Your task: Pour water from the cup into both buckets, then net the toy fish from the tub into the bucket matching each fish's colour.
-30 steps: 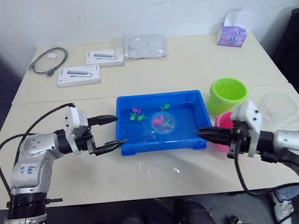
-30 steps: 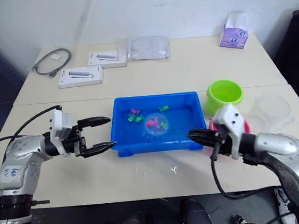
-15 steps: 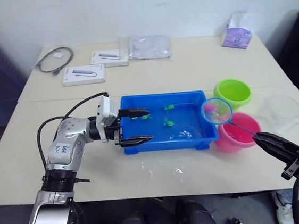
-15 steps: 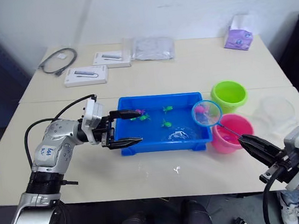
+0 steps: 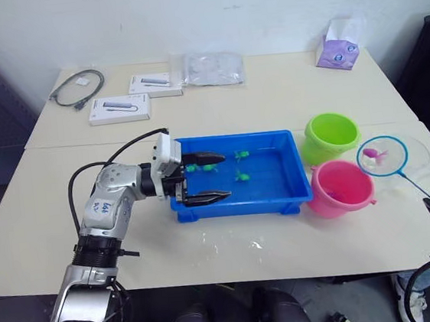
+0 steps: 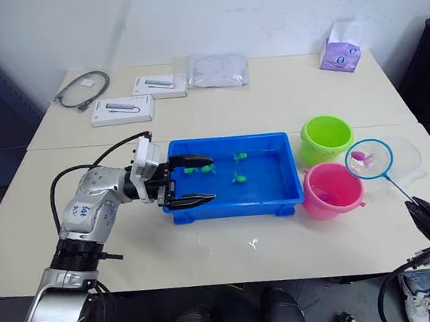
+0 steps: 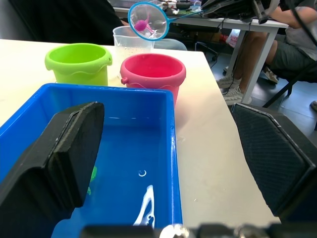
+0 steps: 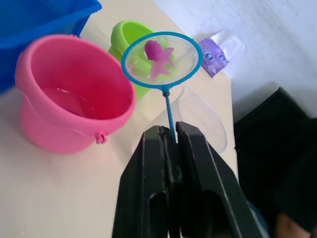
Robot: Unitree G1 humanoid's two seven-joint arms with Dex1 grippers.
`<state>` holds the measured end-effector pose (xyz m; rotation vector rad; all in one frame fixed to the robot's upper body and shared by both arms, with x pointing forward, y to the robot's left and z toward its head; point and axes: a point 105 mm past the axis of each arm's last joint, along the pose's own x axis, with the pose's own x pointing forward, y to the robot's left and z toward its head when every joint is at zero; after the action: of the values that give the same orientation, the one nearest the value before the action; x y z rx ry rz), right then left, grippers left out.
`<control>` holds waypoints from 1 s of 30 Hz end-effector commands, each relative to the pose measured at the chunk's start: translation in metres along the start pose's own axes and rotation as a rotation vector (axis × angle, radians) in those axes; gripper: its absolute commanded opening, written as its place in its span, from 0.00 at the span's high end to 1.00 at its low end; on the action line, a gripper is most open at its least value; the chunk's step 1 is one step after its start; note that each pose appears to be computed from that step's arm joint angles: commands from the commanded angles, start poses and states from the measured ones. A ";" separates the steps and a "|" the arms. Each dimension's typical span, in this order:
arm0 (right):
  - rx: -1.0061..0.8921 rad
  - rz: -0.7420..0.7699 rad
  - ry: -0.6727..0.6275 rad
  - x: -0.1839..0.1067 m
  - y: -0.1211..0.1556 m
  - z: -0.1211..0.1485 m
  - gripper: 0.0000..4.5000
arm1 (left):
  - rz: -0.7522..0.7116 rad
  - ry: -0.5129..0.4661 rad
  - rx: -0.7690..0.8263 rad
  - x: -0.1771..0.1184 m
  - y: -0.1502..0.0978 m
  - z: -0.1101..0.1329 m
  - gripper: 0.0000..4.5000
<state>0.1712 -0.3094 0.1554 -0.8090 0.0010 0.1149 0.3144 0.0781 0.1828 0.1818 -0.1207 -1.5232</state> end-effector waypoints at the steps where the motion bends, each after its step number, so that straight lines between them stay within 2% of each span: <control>1: -0.197 -0.010 -0.028 -0.001 -0.002 0.005 1.00 | 0.006 -0.004 0.053 -0.001 0.000 0.012 0.01; 9: -0.732 0.024 -0.059 0.005 0.005 0.014 1.00 | 0.047 0.008 0.071 -0.008 0.005 0.009 0.01; 11: -0.818 -0.008 -0.062 0.007 0.001 0.017 1.00 | 0.054 0.007 0.077 -0.009 0.006 0.009 0.01; 14: -0.872 -0.046 -0.038 0.008 -0.005 0.015 1.00 | 0.059 0.006 0.082 -0.009 0.007 0.009 0.01; 17: -0.840 -0.073 -0.030 0.004 -0.008 0.012 1.00 | 0.060 0.007 0.085 -0.009 0.008 0.008 0.01; 19: -0.683 -0.112 -0.115 0.006 -0.011 0.031 1.00 | 0.069 0.009 0.083 -0.011 0.009 0.007 0.01; 20: -0.517 -0.106 -0.176 0.010 -0.008 0.043 1.00 | 0.085 0.008 0.077 -0.015 0.010 0.006 0.01; 24: -0.136 -0.013 -0.282 0.023 0.001 0.070 1.00 | 0.136 0.008 0.058 -0.029 0.013 0.001 0.01; 26: 0.047 0.082 -0.345 0.033 0.010 0.091 1.00 | 0.170 0.020 0.044 -0.041 0.015 -0.003 0.01; 28: 0.263 0.259 -0.378 0.048 0.033 0.112 1.00 | 0.245 0.021 0.008 -0.061 0.019 -0.007 0.01; 30: 0.376 0.421 -0.304 0.061 0.056 0.118 1.00 | 0.325 0.051 -0.026 -0.085 0.022 -0.014 0.01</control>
<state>0.2203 -0.1974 0.2052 -0.5130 -0.2065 0.5241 0.3323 0.1423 0.1714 0.1824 -0.0790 -1.2697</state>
